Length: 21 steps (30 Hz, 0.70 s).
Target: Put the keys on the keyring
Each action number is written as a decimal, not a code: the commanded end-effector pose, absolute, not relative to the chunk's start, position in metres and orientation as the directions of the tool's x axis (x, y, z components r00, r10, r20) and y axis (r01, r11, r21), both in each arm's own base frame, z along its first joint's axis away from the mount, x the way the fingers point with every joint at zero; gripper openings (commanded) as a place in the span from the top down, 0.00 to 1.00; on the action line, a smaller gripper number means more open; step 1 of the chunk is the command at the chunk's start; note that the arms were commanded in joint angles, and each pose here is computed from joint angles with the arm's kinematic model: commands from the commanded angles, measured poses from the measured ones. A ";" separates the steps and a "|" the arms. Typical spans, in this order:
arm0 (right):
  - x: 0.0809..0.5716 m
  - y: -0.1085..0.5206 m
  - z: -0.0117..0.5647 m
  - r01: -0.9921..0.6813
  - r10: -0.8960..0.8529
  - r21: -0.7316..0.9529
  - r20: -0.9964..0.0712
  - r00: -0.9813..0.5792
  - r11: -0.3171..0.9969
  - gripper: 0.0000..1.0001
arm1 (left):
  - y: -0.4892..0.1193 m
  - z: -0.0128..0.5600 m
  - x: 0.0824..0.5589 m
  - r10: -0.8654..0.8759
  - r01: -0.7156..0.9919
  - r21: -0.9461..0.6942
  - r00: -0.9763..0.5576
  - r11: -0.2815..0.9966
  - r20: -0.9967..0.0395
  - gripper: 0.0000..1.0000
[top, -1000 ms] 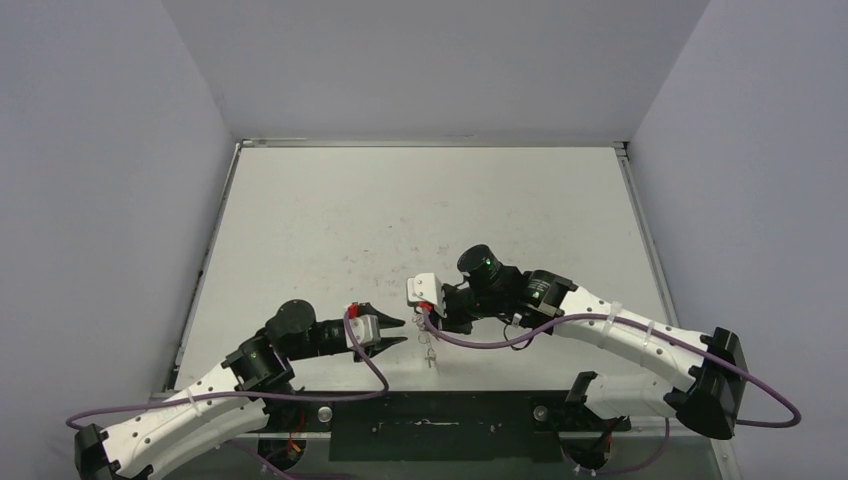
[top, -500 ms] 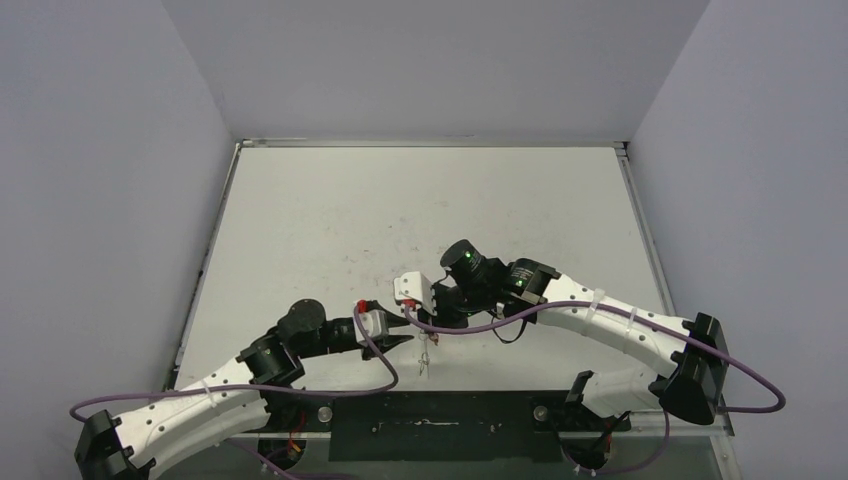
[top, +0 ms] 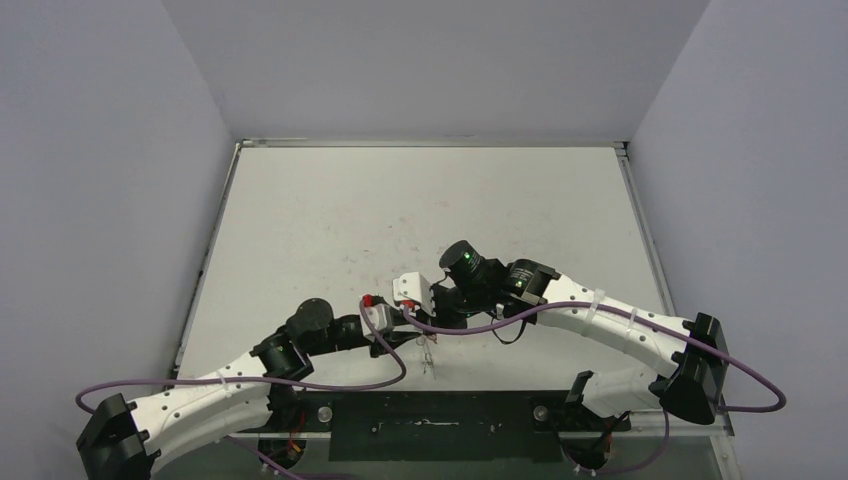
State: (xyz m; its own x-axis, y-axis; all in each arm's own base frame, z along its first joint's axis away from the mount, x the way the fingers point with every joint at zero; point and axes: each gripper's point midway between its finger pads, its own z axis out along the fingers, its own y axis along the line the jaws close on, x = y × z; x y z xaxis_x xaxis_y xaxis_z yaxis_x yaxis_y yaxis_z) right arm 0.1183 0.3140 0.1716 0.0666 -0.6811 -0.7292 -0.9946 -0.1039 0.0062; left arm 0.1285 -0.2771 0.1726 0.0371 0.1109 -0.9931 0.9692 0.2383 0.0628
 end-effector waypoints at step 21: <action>0.120 0.336 0.204 -0.994 -0.604 -0.032 -0.792 0.090 -0.106 1.00 | -0.288 0.190 0.132 0.046 0.971 0.060 0.051 0.230 -0.998 0.77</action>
